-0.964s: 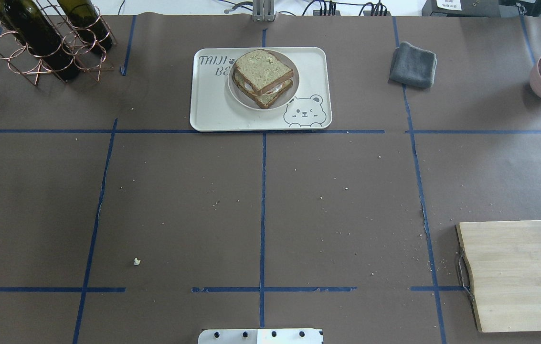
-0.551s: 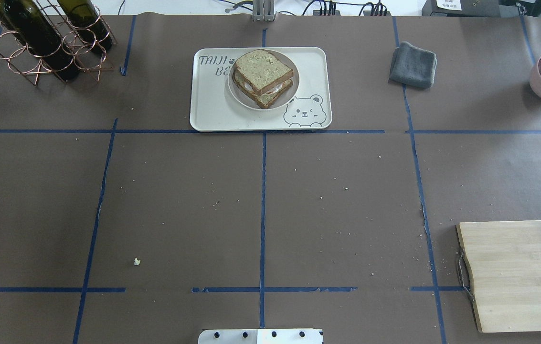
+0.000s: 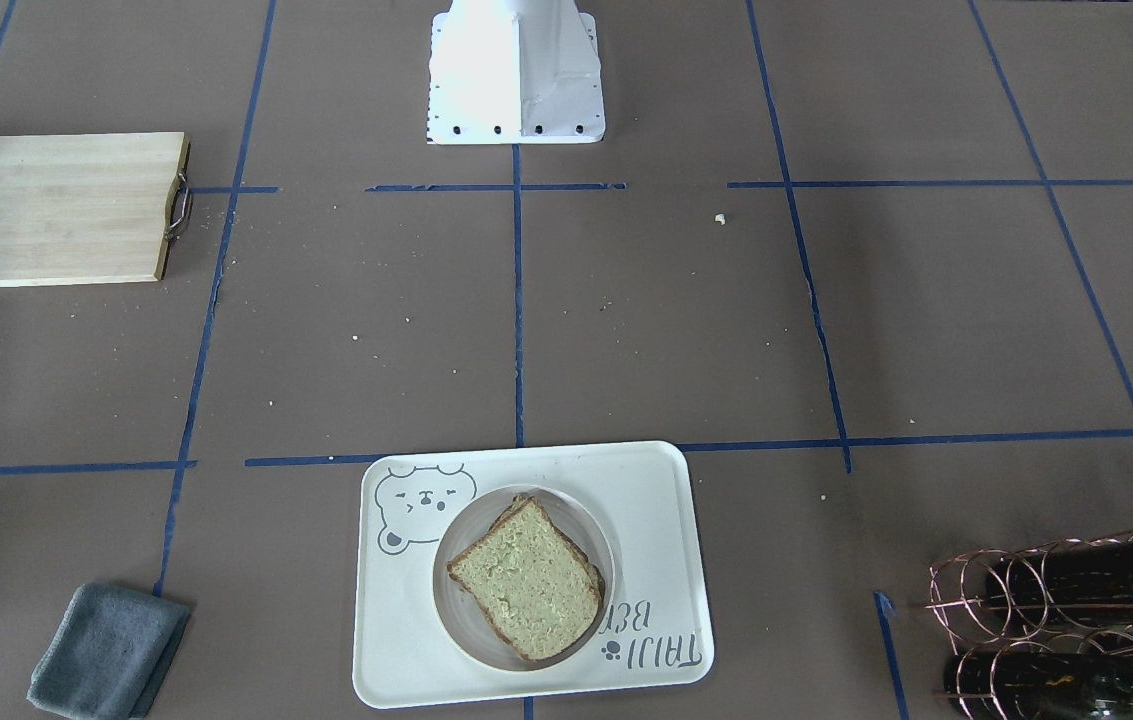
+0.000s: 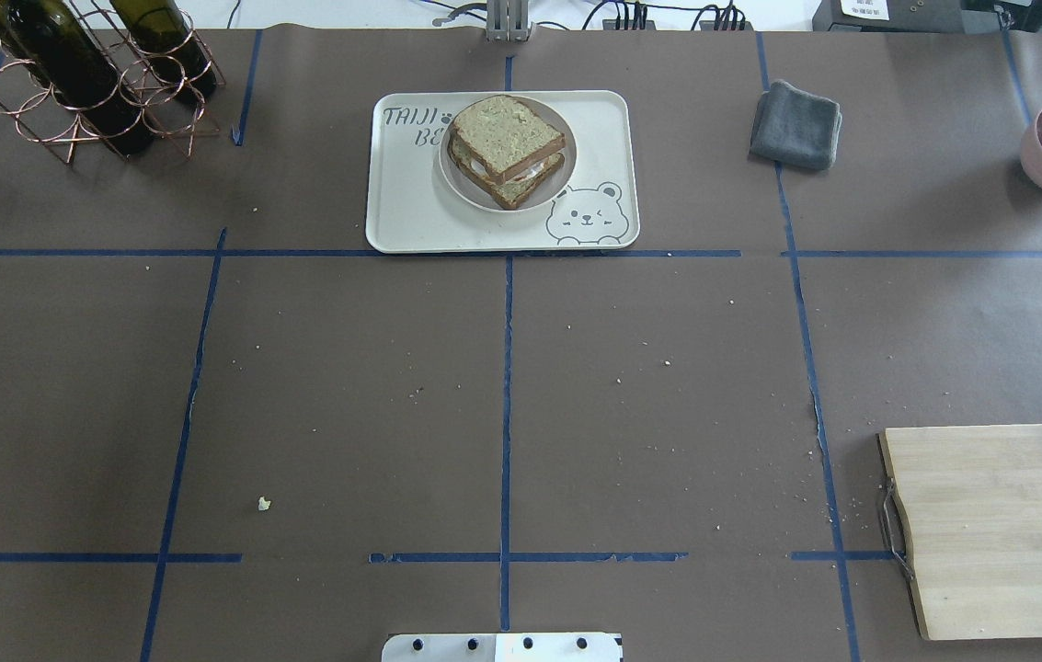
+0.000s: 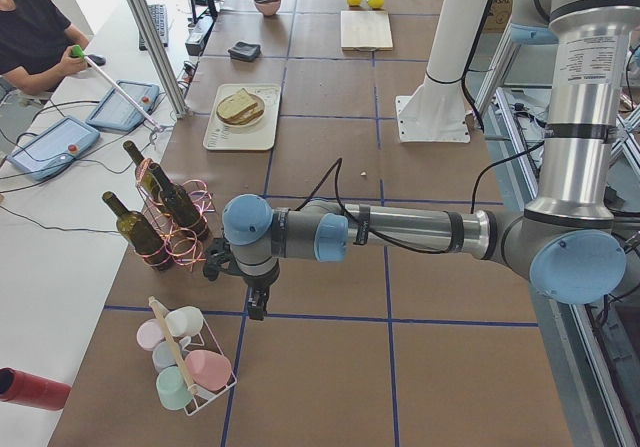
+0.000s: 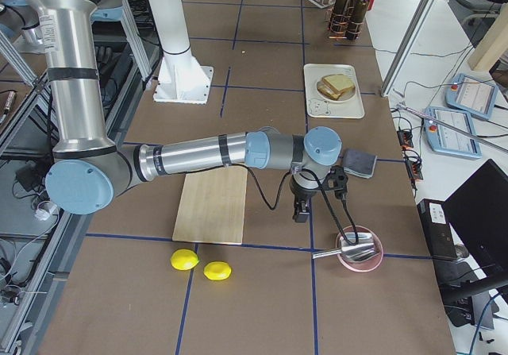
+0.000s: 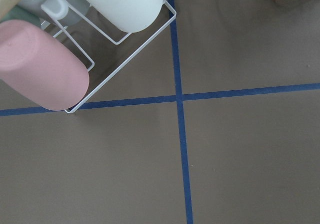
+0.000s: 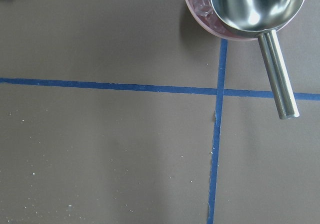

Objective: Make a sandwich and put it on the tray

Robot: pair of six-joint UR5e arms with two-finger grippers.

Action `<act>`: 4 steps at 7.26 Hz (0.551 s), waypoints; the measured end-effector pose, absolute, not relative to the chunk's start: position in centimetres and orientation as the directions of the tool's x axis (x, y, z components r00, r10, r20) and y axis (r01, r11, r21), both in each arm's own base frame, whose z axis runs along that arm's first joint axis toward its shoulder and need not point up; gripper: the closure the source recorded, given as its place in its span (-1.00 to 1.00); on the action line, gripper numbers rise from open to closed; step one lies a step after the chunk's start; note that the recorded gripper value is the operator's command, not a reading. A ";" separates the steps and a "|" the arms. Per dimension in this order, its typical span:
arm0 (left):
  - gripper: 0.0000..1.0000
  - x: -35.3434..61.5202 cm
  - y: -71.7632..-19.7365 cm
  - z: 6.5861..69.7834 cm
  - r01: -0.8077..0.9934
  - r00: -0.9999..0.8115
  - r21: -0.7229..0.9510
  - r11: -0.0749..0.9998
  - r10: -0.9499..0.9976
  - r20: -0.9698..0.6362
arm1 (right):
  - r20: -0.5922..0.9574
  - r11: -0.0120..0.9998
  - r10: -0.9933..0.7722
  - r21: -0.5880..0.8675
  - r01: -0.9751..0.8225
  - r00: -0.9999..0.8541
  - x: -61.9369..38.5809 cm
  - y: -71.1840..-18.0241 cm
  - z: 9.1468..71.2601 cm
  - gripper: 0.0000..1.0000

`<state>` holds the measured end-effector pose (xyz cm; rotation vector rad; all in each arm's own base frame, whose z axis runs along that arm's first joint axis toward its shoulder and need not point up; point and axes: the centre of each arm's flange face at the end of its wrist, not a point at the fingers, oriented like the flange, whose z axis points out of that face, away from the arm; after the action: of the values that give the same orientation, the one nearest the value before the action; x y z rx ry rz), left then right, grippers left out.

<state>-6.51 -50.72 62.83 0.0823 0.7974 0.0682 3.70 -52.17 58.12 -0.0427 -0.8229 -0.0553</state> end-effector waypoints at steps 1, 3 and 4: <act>-1.00 -6.5 -50.7 62.8 -0.030 0.696 0.100 0.995 0.092 -0.712 | 0.733 0.998 -0.027 -0.019 0.060 0.680 4.1 -51.9 58.6 -1.00; -1.00 -6.5 -50.7 62.7 -0.028 0.696 0.100 0.995 0.092 -0.712 | 0.731 0.999 -0.035 0.014 0.037 0.681 5.2 -50.4 61.4 -1.00; -1.00 -6.5 -50.7 62.7 -0.028 0.696 0.101 0.995 0.092 -0.712 | 0.731 0.999 -0.033 0.022 0.025 0.682 5.5 -50.0 62.3 -1.00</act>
<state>-6.54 -50.73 62.72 0.0841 0.7981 0.0669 5.51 -49.98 62.31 0.0107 -0.8196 -0.0324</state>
